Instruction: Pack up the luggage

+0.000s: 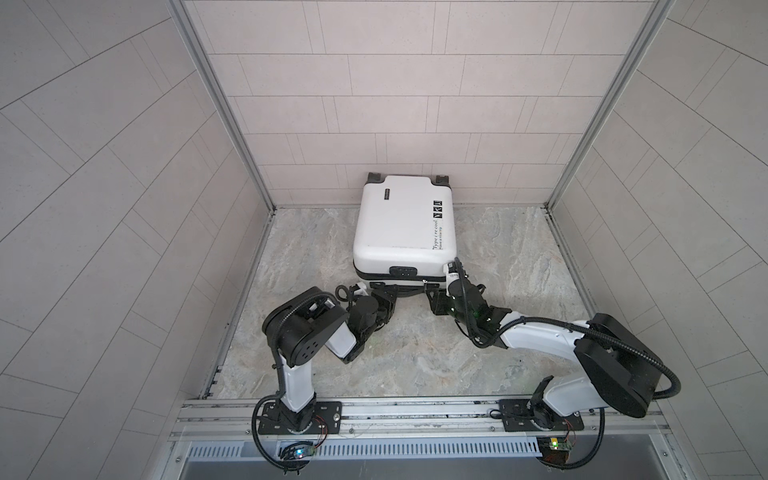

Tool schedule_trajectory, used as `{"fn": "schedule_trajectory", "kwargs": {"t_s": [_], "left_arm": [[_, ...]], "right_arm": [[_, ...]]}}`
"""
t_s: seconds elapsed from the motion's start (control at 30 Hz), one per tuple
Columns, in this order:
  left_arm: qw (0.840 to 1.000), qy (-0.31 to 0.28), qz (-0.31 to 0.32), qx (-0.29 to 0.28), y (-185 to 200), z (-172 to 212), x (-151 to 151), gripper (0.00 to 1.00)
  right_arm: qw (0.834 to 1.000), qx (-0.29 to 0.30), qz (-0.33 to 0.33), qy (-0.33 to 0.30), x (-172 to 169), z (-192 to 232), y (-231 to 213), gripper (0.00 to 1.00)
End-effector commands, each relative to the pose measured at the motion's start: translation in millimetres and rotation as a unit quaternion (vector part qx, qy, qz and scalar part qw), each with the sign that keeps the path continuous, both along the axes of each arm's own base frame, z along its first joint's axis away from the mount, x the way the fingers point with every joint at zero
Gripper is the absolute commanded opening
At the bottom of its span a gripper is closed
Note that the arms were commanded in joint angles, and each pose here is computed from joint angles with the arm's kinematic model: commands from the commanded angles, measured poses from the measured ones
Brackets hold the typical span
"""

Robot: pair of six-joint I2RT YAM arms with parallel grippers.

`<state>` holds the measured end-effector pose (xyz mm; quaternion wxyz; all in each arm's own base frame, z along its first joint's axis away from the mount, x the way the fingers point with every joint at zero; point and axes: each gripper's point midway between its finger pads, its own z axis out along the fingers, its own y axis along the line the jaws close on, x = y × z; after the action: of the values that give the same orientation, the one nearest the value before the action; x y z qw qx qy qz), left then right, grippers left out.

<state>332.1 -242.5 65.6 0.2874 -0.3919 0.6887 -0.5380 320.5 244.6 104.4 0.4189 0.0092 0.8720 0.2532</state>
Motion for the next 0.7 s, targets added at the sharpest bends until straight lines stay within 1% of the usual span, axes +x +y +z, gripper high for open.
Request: {"fn": "schedule_trajectory", "kwargs": {"t_s": [0.0,0.03,0.07,0.4,0.67], "left_arm": [[0.999,-0.012,-0.045,-0.001,-18,5,-7,0.00],[0.999,-0.012,-0.045,-0.002,-18,5,-7,0.00],[0.999,-0.012,-0.045,-0.003,-18,6,-7,0.00],[0.999,-0.012,-0.049,-0.005,-20,6,-7,0.00],[0.999,-0.013,-0.050,-0.006,-20,7,-7,0.00]], "right_arm": [[1.000,0.013,0.018,-0.010,2,6,10,0.39],[1.000,0.013,0.019,-0.009,2,5,10,0.38],[0.999,0.022,0.020,-0.020,8,17,16,0.38],[0.999,0.030,0.012,-0.022,17,19,22,0.34],[0.999,0.024,-0.030,-0.033,28,21,12,0.31]]}}
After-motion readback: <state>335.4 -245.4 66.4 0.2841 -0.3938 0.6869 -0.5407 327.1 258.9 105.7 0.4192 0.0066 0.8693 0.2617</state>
